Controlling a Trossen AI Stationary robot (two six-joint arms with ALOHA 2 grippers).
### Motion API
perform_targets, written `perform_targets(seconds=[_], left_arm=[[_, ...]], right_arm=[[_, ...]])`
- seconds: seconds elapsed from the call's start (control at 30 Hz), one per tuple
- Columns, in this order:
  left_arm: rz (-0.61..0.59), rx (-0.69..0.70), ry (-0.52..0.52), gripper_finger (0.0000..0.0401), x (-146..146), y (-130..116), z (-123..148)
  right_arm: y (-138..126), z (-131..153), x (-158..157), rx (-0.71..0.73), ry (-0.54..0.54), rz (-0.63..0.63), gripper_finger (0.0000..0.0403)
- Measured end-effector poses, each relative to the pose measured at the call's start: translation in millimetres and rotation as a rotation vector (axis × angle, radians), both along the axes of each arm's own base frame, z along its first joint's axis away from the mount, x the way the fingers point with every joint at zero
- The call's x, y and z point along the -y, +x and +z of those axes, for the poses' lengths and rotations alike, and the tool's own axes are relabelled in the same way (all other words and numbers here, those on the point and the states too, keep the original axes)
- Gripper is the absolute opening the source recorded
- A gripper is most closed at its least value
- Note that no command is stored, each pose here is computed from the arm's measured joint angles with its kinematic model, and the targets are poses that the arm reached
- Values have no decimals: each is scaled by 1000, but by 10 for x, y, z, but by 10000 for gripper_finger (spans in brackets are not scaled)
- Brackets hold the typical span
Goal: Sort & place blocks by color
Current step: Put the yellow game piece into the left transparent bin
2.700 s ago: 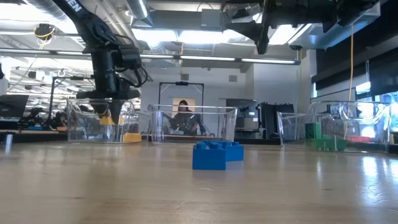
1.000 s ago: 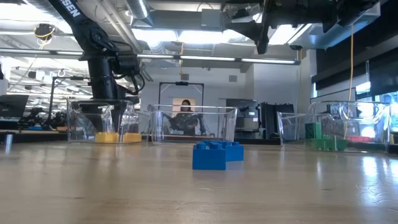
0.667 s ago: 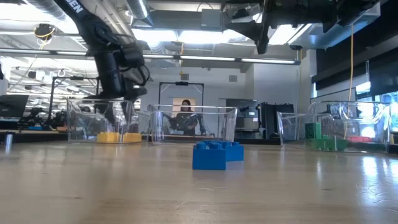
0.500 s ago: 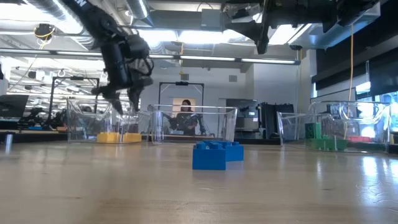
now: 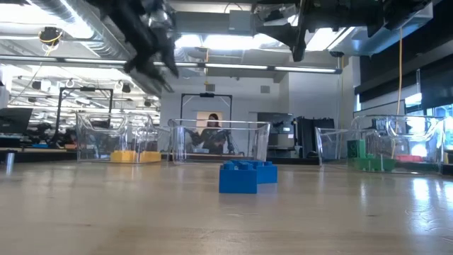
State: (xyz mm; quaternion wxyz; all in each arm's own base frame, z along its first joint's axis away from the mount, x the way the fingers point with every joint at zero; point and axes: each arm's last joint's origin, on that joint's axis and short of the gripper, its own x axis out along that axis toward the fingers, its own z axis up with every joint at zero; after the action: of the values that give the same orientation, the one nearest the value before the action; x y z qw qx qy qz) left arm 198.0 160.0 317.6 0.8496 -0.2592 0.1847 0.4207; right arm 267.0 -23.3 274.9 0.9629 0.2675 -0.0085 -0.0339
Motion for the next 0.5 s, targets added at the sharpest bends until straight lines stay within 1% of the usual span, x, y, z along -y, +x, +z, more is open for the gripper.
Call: perform_targets(seconds=[0.13,0.3,0.4,0.5], left_arm=[[-148,122,113,231,362,-107,328],[-364,273,253,231,880,-242,651],[-474,344,317,231,1124,-317,749],[-521,456,375,231,1295,-343,722]], right_arm=[[0,-1,0,0,-1,0,258],[0,-1,0,0,-3,0,258],[0,-1,0,0,-3,0,258],[0,-1,0,0,-3,0,258]])
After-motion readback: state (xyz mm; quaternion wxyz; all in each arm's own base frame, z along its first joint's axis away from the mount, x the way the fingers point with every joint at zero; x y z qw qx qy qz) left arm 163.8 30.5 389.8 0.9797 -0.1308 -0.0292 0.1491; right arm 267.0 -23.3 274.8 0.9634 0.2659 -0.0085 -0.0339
